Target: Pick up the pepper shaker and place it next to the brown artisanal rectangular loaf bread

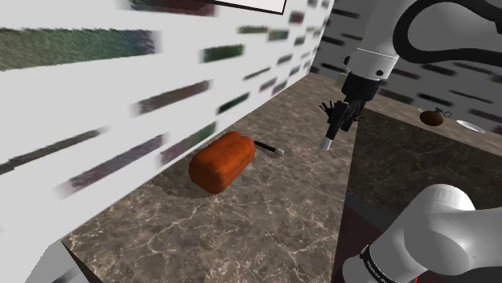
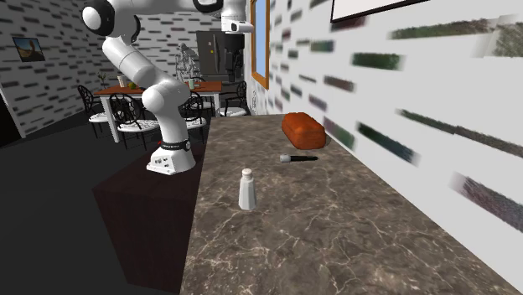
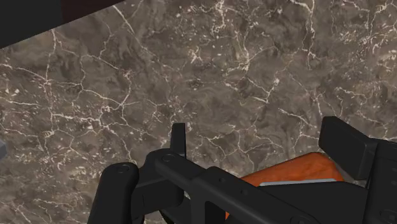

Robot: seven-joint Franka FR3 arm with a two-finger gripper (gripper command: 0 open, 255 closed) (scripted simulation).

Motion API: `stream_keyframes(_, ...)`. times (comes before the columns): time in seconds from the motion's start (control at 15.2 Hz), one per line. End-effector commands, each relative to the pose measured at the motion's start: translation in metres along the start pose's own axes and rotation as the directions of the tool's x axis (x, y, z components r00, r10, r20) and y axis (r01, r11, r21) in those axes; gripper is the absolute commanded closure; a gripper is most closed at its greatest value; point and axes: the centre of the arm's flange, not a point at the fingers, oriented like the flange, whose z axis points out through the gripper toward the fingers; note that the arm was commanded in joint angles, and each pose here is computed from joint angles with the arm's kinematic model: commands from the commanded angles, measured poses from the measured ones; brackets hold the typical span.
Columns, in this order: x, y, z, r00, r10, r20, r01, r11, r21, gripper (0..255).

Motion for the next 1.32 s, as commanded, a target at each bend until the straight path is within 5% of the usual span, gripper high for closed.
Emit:
stream_keyframes(0.0,0.0,0.0,0.0,1.0,0.0,0.0,0.0,1.0,0.0,0)
stream_keyframes(1.25,0.065,0.222,0.09,0.997,0.036,-0.071,-0.035,0.999,0.006,0)
